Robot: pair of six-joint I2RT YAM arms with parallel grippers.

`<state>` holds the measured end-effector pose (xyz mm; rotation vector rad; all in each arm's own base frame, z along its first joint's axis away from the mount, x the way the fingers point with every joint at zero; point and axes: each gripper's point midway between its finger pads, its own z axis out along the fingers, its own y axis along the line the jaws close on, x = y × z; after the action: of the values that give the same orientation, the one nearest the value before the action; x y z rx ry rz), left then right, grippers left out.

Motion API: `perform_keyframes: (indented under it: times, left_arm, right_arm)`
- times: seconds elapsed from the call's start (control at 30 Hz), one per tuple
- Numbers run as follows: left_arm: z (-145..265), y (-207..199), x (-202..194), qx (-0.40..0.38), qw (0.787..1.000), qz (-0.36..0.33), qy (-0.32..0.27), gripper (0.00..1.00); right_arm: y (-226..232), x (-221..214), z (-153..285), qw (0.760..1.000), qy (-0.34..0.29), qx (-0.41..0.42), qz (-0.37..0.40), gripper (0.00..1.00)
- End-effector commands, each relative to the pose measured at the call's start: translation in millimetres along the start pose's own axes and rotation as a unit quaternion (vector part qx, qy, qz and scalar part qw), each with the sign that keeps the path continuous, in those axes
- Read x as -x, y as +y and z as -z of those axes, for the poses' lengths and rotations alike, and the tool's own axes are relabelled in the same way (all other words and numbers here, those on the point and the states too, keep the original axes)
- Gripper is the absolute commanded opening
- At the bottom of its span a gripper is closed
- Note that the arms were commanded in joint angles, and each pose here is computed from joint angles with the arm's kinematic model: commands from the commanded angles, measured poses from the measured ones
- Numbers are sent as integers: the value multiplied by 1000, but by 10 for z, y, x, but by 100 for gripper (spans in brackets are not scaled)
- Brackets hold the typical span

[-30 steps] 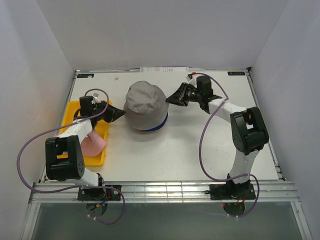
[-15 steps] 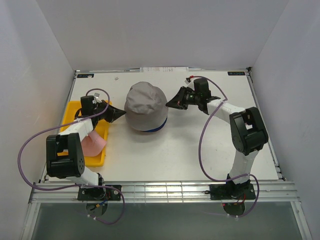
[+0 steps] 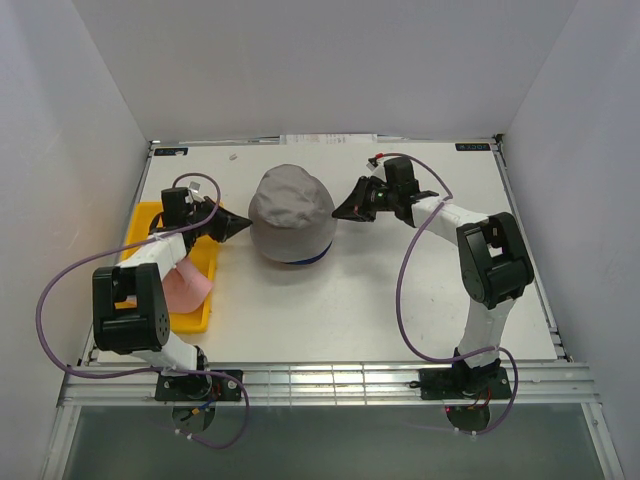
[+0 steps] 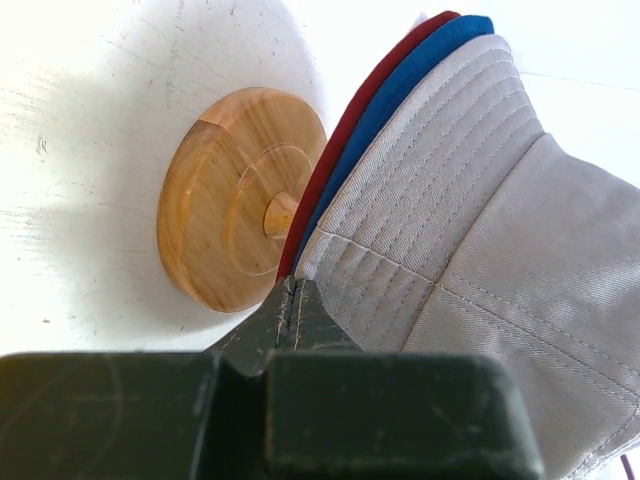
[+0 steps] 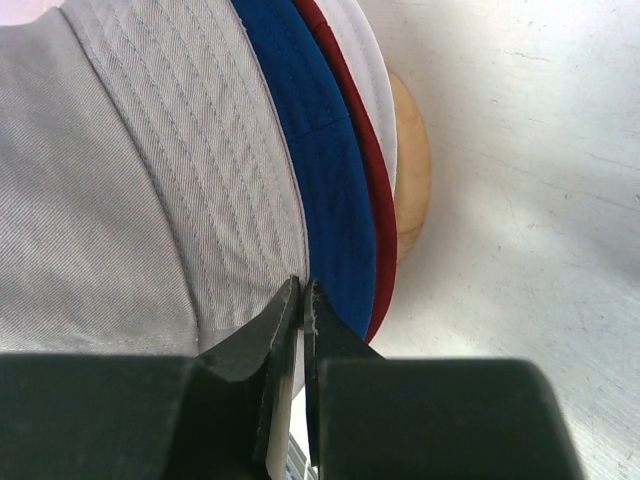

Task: Stack the hats

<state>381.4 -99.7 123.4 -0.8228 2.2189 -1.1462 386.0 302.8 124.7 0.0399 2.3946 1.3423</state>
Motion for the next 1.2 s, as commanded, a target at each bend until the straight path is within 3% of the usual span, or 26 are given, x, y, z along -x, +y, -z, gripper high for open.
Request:
perform_keyframes:
  times: [0.0,0.23,0.7,0.93,1.03,1.17]
  left_arm:
    - [-23,110,27,35,999,-10,-1,0]
    - [-32,66,120,48,998,-31,0,0]
    - [-106,362,6,80,996,-20,18,0]
    - [-110,399,-21,81,996,-22,24,0]
    - [-76,295,32,77,996,-37,21,1]
    - [-8,123,120,73,996,-58,15,24]
  right_arm:
    - [-438,-167,54,996,17,-81,-11,8]
    - [-299,-104,35,997,31,-70,13,9]
    - [-758,-300,-124,988,78,-129,-14,8]
    - [-574,-201,-88,991,68,-114,0,9]
    - [-438,-108,-50,993,58,-105,11,16]
    - [-240,19,23,994,44,-92,23,35]
